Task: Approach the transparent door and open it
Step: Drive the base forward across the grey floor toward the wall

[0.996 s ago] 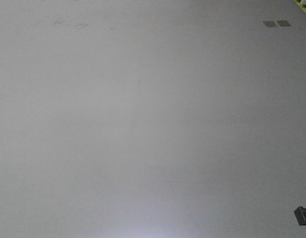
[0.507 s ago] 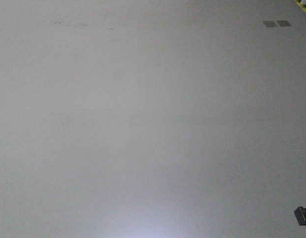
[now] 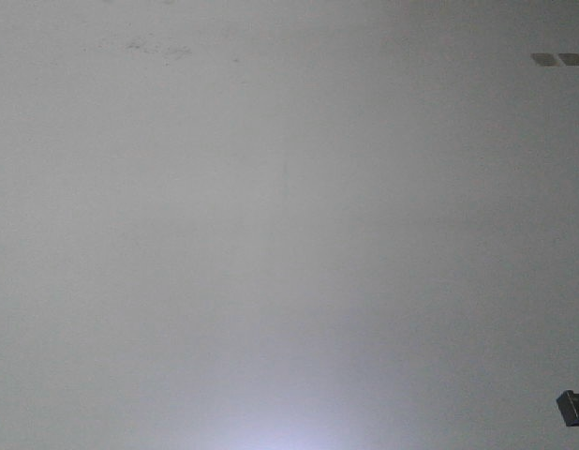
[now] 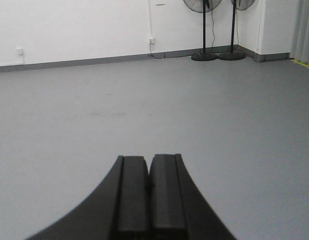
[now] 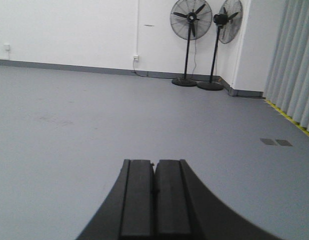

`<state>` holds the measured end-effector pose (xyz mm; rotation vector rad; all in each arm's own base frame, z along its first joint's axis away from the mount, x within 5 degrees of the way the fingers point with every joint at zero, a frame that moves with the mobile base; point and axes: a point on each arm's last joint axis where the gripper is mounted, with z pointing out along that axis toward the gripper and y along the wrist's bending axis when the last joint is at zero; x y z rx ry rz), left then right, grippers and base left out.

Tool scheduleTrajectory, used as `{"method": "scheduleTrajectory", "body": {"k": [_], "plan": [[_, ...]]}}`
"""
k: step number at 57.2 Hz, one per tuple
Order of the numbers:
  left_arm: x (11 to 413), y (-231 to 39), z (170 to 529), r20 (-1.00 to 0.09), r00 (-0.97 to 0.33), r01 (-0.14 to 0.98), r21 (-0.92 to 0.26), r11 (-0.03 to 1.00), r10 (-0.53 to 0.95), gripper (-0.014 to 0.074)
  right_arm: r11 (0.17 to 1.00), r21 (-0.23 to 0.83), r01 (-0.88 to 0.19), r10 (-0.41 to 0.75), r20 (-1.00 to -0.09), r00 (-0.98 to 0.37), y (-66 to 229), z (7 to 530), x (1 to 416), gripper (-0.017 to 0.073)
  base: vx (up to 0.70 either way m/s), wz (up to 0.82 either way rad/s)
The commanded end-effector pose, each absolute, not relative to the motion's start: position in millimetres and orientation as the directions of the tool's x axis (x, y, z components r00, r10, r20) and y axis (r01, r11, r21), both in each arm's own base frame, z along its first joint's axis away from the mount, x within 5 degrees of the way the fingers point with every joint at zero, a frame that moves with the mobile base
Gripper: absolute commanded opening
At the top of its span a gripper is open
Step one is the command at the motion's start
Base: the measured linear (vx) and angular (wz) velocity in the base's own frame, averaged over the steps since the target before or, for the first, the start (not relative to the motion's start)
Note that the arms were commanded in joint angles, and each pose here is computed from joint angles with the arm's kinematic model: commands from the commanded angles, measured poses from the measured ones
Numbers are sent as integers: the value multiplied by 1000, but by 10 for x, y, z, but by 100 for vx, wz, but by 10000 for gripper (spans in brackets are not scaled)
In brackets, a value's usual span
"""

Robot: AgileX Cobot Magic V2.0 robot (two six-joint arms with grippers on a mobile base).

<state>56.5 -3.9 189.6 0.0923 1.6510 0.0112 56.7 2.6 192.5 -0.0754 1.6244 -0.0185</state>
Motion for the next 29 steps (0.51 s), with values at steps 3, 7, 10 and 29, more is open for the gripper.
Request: {"method": "scheduleTrajectory", "body": {"k": [3,7,10,29], "plan": [[564,-26,1931,-999,4,36,45,998,44,-3,998,-58,-14,-57,-998,37,12,1992,558,-1,21,20],[564,-26,1931,-999,4,36,45,998,44,-3,998,-58,-14,-57,-998,37,12,1992,558,-1,21,18],[564,-26,1931,-999,4,36,45,998,44,-3,998,-58,-14,-57,-998,37,12,1992,558,-1,22,13],[564,-26,1931,-999,4,36,45,998,44,-3,998,-58,-14,-57,-998,37,12,1992,558,-1,27,6]]}}
